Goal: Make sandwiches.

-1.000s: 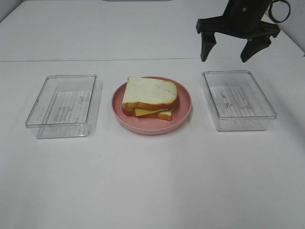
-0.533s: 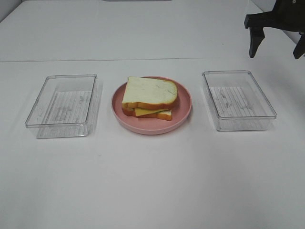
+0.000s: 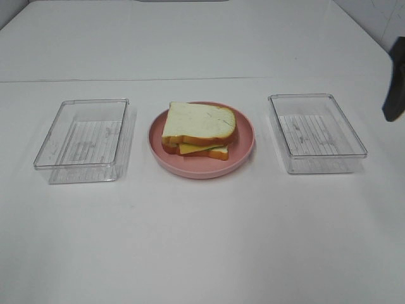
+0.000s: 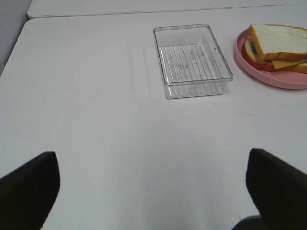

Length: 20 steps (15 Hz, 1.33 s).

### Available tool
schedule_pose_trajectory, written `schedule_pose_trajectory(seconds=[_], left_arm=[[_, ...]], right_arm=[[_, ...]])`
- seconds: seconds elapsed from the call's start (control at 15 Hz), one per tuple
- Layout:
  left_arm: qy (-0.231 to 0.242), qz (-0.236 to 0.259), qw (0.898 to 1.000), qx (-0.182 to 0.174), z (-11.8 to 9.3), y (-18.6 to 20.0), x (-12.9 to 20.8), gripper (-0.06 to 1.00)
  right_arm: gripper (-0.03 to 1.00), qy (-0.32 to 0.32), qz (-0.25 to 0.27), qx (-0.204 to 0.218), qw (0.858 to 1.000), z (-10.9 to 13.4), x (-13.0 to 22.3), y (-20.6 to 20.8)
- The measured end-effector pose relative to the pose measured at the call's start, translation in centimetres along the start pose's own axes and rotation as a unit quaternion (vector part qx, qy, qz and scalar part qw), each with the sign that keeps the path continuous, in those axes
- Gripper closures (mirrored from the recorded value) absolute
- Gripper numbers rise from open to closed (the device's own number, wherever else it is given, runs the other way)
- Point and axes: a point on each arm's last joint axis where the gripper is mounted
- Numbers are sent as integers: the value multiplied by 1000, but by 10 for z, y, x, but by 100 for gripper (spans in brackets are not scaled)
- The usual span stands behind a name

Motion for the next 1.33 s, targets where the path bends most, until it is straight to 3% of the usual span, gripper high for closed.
schedule_pose_trajectory(seconds=[0.13,0.33,0.4,0.6,0.73,0.87,1.07,1.33], left_arm=[[0,0,1000,0,0,0,0,-3],[0,0,1000,1,0,0,0,-3],[2,1,1000,3,-1,0,0,-3],[2,1,1000,3,-1,0,0,-3],[2,1,1000,3,-1,0,0,-3],[2,1,1000,3,-1,0,0,-3],[2,1,1000,3,-1,0,0,-3],[2,1,1000,6,-1,0,0,-3]], right_arm=[[6,0,-79,6,997,5,75,22],[6,1,-137,10,990,9,124,28],[6,2,-181,16,983,11,161,21],[6,4,-224,30,974,11,198,-1],[6,7,-241,52,969,8,211,-9],[6,7,-289,79,954,6,229,-8],[6,3,-343,83,936,7,246,-6],[6,9,-344,71,936,9,247,-7]])
Point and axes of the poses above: a point on each arm's last joint axis where the gripper is mounted, y pointing back along that axis away from the gripper, z along the wrist's bending axis when the last joint is at zero, x = y × z, and after that the axes turned 12 degrees about y, right-handed
